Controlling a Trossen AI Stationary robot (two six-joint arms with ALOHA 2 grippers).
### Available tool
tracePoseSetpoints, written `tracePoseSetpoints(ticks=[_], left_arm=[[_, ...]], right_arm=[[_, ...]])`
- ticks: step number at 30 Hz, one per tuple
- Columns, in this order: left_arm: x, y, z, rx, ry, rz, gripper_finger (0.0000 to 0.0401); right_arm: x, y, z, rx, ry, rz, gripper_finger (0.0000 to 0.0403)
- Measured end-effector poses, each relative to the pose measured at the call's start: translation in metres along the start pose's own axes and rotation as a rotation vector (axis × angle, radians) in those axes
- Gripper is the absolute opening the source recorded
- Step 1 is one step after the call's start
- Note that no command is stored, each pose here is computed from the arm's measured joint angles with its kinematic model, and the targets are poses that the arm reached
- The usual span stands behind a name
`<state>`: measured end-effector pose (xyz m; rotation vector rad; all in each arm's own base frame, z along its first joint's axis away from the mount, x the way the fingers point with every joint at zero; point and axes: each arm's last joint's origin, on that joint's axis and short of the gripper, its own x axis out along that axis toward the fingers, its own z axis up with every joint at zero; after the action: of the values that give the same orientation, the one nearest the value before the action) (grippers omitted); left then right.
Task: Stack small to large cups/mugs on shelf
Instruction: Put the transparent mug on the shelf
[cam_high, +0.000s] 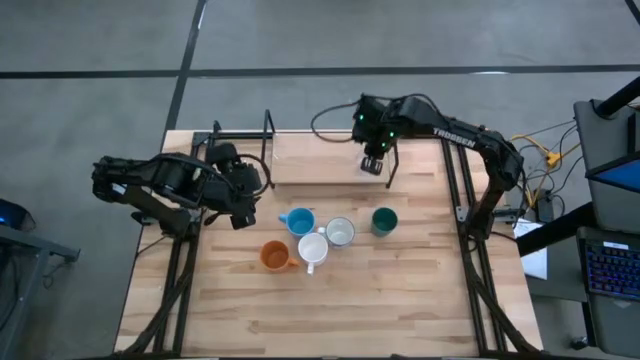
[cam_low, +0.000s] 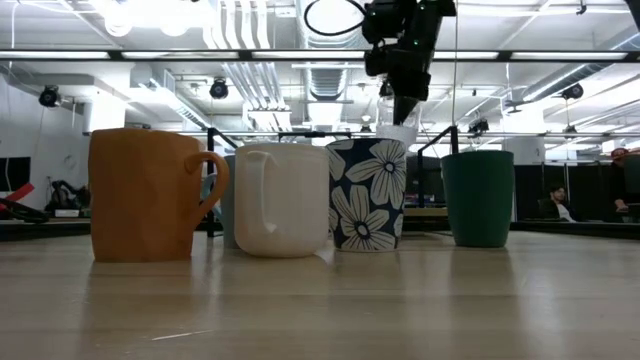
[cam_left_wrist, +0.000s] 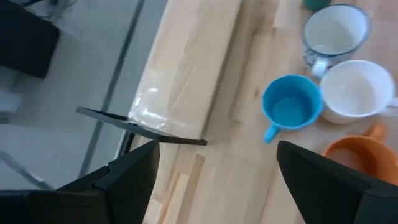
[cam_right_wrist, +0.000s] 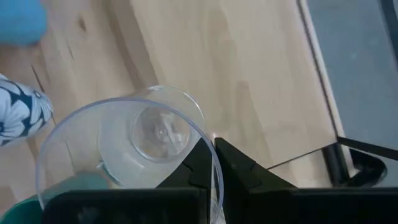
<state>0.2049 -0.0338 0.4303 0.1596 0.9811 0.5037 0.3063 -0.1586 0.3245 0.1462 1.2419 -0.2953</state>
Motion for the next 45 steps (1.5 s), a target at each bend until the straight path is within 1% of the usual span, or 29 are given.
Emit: tracePoseSetpoints(ticks=[3, 5, 9, 11, 14, 16, 21, 27, 31, 38, 45], left_arm=[[0.002, 0.001, -0.006, -0.002, 0.011, 0.006, 0.031], [0.004, 0.001, -0.009, -0.015, 0.014, 0.009, 0.031], [0.007, 0.001, -0.014, -0.016, 0.005, 0.03, 0.031], [0.007, 0.006, -0.017, -0.022, 0.013, 0.049, 0.031], [0.006, 0.016, -0.019, -0.083, 0.0, 0.112, 0.031], [0.004, 0.024, -0.022, -0.122, -0.009, 0.134, 0.031], [0.0, 0.037, -0.038, -0.188, -0.018, 0.147, 0.031], [0.002, 0.042, -0.06, -0.245, -0.011, 0.15, 0.031], [0.005, 0.043, -0.069, -0.249, -0.004, 0.153, 0.031], [0.004, 0.045, -0.075, -0.257, -0.014, 0.148, 0.031], [0.003, 0.045, -0.076, -0.261, -0.019, 0.146, 0.031]], right_arm=[[-0.005, -0.008, 0.004, 0.018, -0.013, 0.009, 0.0008], [-0.004, -0.012, 0.007, 0.028, 0.011, 0.013, 0.0008], [0.007, -0.019, 0.017, 0.04, 0.077, 0.019, 0.0008], [0.015, -0.02, 0.022, 0.039, 0.097, 0.023, 0.0008], [0.025, -0.021, 0.029, 0.038, 0.114, 0.03, 0.0008], [0.03, -0.023, 0.032, 0.042, 0.13, 0.032, 0.0008], [0.023, -0.041, 0.027, 0.088, 0.128, 0.016, 0.0008], [0.008, -0.071, 0.015, 0.17, 0.091, -0.017, 0.0008], [0.007, -0.082, 0.012, 0.193, 0.084, -0.027, 0.0008], [0.008, -0.087, 0.012, 0.191, 0.072, -0.03, 0.0008], [0.026, -0.099, 0.012, 0.216, 0.111, -0.028, 0.0008]])
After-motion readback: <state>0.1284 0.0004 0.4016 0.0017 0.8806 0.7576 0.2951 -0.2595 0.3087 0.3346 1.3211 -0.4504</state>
